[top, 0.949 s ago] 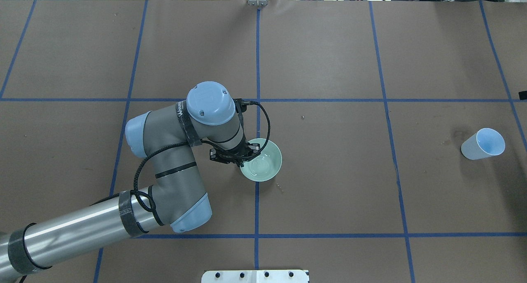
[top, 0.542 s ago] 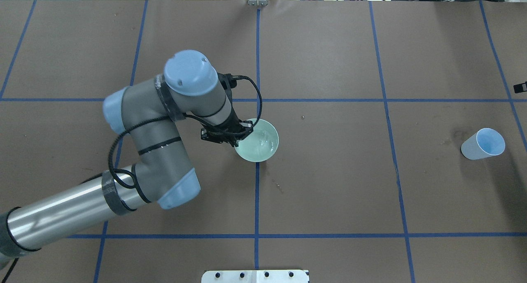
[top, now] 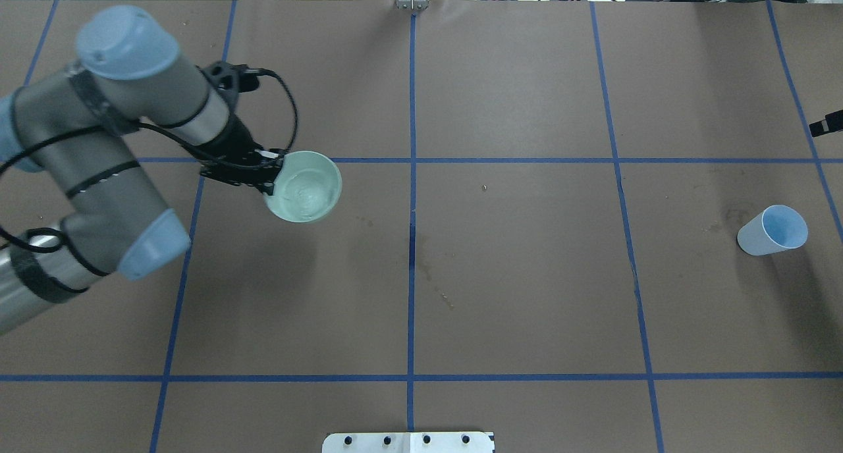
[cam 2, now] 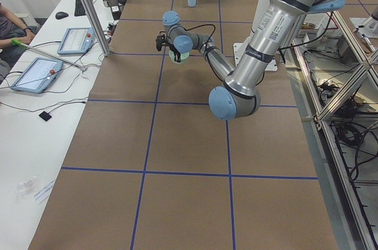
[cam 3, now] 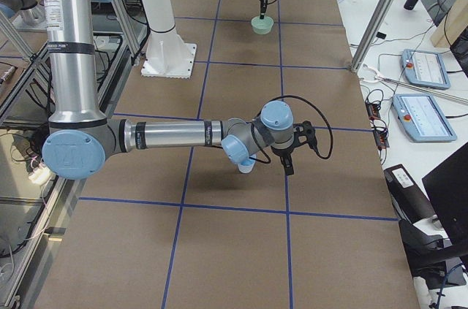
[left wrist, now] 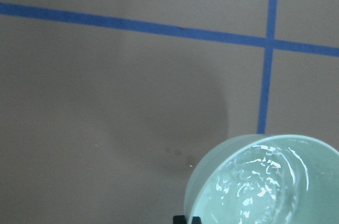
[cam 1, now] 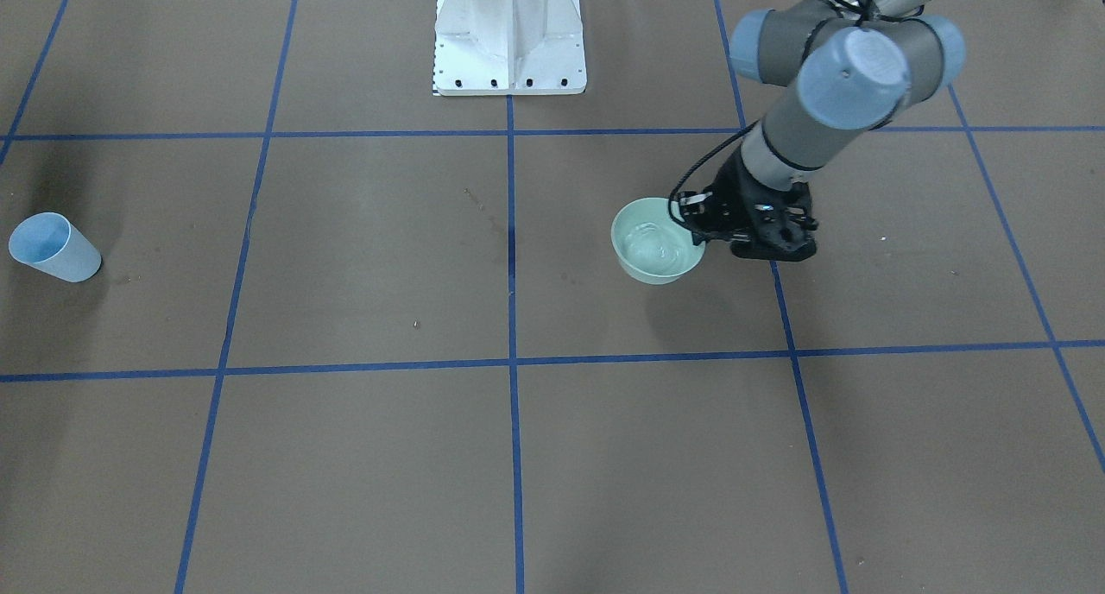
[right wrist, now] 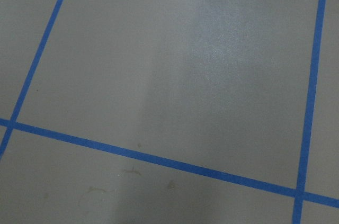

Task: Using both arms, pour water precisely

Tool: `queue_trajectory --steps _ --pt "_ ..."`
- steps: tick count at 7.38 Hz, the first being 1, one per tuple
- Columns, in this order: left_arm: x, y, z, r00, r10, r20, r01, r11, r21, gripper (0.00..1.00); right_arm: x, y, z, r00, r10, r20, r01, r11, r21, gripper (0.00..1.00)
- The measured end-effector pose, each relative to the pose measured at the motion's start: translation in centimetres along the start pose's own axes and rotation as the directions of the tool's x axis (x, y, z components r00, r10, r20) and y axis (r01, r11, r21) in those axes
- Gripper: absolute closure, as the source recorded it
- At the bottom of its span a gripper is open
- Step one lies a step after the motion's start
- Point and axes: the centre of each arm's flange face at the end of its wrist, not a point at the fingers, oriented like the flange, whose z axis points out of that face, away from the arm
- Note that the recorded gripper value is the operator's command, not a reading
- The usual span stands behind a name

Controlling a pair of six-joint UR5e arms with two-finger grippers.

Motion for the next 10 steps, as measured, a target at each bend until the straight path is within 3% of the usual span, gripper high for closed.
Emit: queue_trajectory --steps 2,4,7,10 --pt "-11.6 0.9 -1.3 0.992 0.115 0.056 -0.114 0.993 -0.012 1.0 0.7 -1.8 -1.1 0.998 -0.045 -0.042 0.043 0.998 -0.044 0.0" --pt "-19.9 1.9 -0.6 0.981 0.164 0.108 -0.159 0.986 -0.055 1.0 1.5 -2.2 -1.7 0.995 -0.079 -0.06 0.075 0.995 -0.07 0.0" --pt "-26.7 1.2 0.4 0.981 0.132 0.144 -0.119 0.989 -0.091 1.0 1.7 -2.3 -1.8 0.993 -0.092 -0.076 0.086 0.993 -0.078 0.0" --pt "-29.2 1.0 1.4 0.984 0.1 0.145 -0.083 0.989 -0.121 1.0 1.6 -2.4 -1.8 0.993 -0.094 -0.077 0.088 0.993 -0.078 0.0"
